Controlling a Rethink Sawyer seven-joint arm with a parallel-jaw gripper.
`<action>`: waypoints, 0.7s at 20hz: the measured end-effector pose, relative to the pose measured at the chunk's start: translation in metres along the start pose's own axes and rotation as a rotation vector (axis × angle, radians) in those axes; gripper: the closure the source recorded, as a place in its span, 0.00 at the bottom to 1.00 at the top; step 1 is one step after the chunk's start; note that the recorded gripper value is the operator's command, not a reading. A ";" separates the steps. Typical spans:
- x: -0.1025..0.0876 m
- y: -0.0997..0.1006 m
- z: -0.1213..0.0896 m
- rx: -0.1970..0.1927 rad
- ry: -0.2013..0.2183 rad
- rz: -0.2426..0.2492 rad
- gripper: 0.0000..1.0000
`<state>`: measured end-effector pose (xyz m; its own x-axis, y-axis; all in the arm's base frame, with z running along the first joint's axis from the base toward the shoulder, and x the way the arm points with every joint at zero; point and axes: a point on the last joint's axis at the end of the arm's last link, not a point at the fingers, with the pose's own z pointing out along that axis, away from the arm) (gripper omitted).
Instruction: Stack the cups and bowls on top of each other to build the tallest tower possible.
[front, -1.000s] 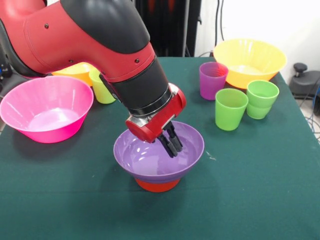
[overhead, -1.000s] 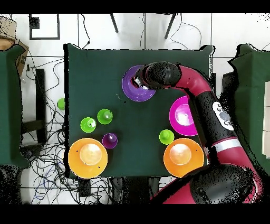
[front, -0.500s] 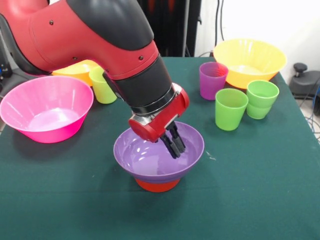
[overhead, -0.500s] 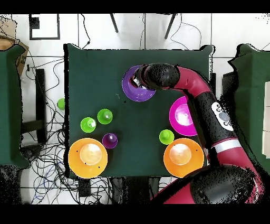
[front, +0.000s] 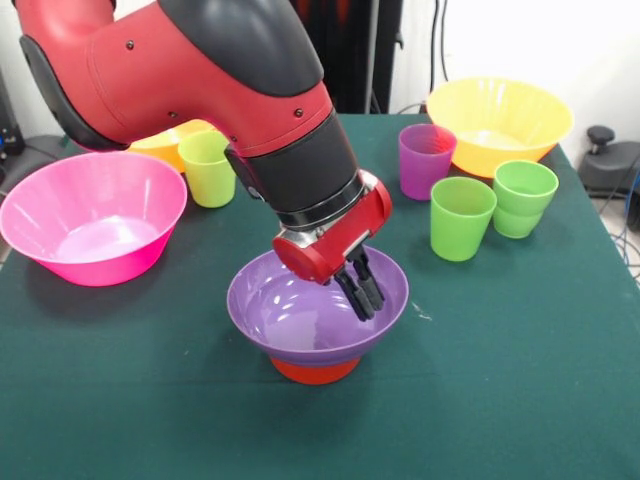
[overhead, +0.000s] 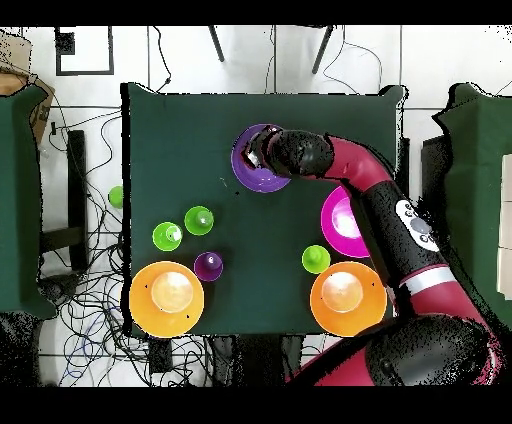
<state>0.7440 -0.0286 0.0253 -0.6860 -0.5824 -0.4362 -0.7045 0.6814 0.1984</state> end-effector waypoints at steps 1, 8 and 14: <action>0.002 0.001 0.001 0.002 -0.005 0.002 1.00; 0.015 0.005 0.004 0.008 -0.029 0.018 1.00; 0.016 0.009 0.006 0.002 -0.027 0.016 1.00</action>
<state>0.7276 -0.0295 0.0150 -0.6923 -0.5588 -0.4565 -0.6929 0.6915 0.2043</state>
